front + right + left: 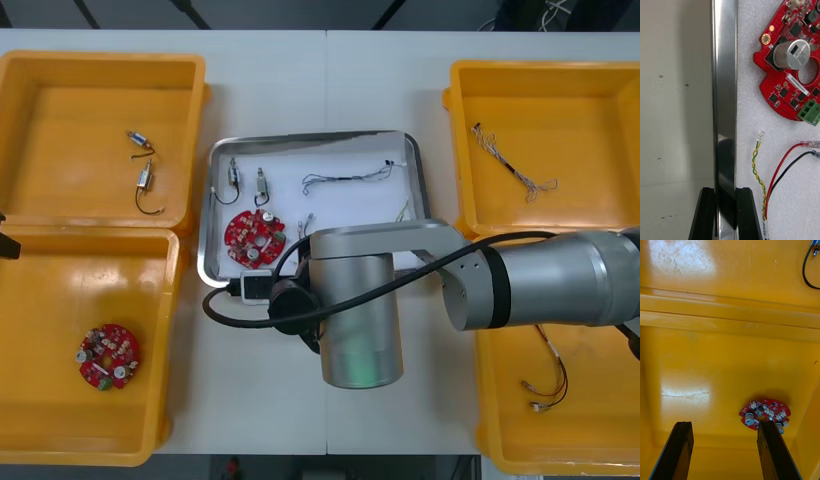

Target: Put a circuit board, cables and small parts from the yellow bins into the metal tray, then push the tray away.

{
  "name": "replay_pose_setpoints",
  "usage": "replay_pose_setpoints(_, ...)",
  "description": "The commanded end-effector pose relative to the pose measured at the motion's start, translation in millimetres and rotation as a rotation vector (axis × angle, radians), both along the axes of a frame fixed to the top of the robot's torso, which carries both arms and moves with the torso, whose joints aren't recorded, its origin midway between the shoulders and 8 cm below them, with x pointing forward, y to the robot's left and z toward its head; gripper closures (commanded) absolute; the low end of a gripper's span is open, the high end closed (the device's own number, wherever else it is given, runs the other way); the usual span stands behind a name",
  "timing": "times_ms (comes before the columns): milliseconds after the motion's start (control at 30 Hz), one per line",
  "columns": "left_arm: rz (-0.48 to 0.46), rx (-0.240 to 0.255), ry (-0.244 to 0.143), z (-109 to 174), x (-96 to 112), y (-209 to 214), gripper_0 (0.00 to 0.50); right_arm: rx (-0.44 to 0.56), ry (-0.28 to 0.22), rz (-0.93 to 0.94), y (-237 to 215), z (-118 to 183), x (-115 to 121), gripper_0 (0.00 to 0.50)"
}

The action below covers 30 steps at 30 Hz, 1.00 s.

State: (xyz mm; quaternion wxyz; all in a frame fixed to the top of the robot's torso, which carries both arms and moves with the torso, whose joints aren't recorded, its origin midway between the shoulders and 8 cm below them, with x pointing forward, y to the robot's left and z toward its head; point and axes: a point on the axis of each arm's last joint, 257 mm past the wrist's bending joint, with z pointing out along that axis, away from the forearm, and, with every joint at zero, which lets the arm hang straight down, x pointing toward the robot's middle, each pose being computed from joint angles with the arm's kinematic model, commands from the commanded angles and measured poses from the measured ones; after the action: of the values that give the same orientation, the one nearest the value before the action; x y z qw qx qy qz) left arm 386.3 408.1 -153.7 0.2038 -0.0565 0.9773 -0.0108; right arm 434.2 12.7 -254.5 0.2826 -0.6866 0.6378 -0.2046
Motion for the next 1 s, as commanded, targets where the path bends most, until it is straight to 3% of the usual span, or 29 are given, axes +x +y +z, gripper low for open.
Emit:
replay_pose_setpoints(33,-0.042,0.076,-0.024,15,1,13,0.0,-0.023,-0.098,0.036,2,27,32,0.5)
replay_pose_setpoints(667,-0.042,0.076,-0.024,15,1,13,0.0,0.034,-0.219,0.039,7,67,118,0.5)
replay_pose_setpoints(1000,-0.042,0.076,-0.024,15,1,13,0.0,0.09,-0.245,0.046,14,97,154,0.5)
